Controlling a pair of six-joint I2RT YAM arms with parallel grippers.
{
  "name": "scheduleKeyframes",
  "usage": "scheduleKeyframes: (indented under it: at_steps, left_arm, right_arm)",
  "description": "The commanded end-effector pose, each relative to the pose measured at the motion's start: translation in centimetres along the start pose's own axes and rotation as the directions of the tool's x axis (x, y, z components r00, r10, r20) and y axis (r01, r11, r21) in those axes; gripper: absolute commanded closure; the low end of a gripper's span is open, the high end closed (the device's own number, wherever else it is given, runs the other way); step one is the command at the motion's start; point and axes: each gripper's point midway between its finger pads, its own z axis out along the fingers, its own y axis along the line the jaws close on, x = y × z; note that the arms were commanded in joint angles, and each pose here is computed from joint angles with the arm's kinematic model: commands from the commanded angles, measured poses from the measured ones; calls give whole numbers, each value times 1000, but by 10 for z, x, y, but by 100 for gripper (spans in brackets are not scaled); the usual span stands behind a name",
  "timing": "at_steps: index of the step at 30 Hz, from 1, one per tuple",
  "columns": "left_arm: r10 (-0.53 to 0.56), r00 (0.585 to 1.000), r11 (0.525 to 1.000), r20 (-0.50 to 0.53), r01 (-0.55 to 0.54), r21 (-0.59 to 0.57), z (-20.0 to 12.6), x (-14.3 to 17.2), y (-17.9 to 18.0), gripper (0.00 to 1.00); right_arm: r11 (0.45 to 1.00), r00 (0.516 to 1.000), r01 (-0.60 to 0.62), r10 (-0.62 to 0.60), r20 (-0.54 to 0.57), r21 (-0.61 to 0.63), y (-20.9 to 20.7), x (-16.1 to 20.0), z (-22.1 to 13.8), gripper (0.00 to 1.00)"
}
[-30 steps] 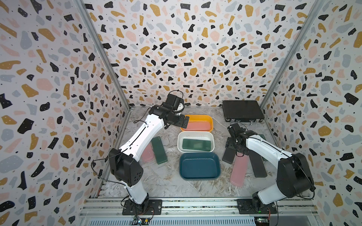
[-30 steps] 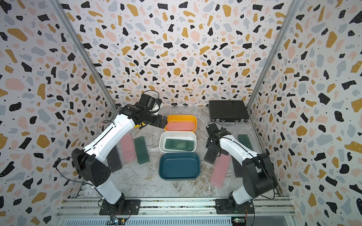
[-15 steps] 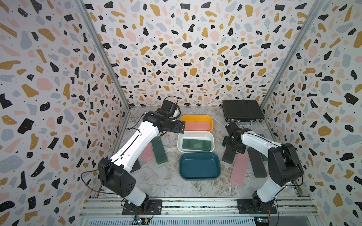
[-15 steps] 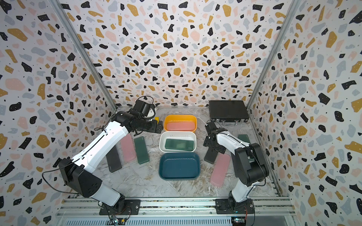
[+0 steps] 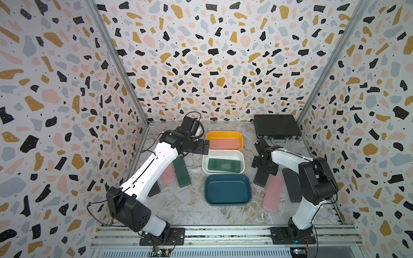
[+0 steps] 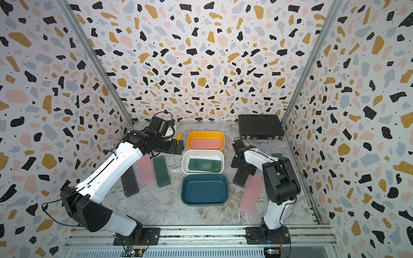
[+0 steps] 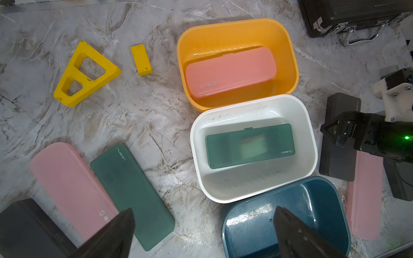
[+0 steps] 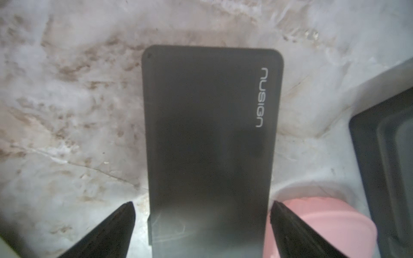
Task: Place the pencil cases by color into the storage box
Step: Pick up the pencil case from the center of the board.
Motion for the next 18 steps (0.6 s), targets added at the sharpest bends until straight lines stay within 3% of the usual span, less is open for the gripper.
scheduleKeyframes:
  at_steps: [1, 10, 18]
  left_arm:
    - [1, 1000, 1000, 13, -1, 2, -3, 2, -1, 0]
    - [-8, 1000, 1000, 9, 8, -10, -4, 10, 4, 0]
    - [-34, 999, 999, 13, 34, -8, -10, 18, 6, 0]
  right_arm:
    - [1000, 1000, -3, 3, 3, -11, 4, -5, -1, 1]
    - [999, 1000, -2, 1, -27, -34, 10, 3, 11, 12]
    - [998, 999, 11, -13, -32, -66, 12, 6, 11, 35]
